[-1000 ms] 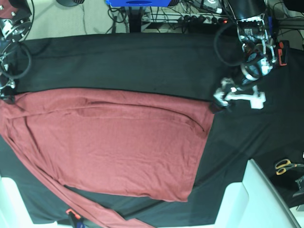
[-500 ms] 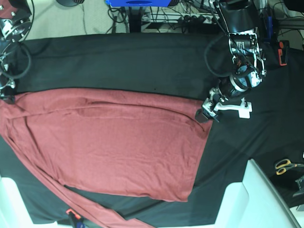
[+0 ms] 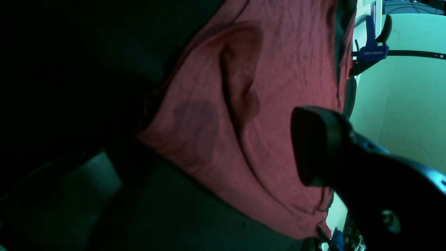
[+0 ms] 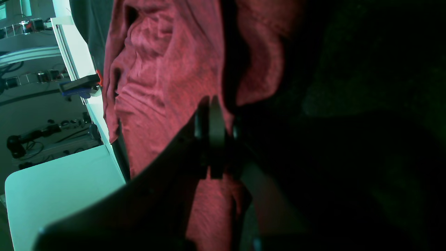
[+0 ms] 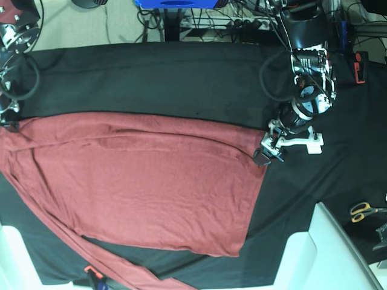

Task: Fold the T-shirt properly
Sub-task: 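Lower the left gripper onto the shirt's side edge and grasp it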

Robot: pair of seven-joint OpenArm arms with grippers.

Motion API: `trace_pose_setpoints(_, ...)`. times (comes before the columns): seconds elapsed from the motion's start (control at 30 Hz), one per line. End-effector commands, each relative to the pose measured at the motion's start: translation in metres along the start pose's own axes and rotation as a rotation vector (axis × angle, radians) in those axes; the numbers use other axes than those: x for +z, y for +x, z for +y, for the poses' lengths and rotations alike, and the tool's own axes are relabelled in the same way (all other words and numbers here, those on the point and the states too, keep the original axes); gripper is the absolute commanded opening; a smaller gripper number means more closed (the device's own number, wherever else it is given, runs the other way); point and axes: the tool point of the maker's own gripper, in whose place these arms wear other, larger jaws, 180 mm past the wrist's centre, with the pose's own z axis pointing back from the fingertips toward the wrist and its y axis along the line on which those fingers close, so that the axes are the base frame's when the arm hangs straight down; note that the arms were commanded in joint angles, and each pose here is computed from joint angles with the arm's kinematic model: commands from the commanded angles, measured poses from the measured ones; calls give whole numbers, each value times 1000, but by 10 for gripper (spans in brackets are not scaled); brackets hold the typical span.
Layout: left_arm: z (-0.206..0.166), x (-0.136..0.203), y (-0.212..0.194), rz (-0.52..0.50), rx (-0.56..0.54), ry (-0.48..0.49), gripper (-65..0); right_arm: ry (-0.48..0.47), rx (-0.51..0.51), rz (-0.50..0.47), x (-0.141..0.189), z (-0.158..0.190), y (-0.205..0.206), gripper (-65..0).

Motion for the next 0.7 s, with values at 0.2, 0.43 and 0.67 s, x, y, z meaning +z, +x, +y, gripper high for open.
trace_pose_setpoints(0.2,4,-3,1,14,-50,48,-352,26,22,-43,4,13,25,-644)
trace_pose_setpoints(0.43,10,-9,-9,37,-32,69,-650,26,23,-45,5,13,27,-644)
trace_pose_setpoints(0.67,5,-4,-3,22,-56,57,-650,30,26,-3,6,14,21,-647)
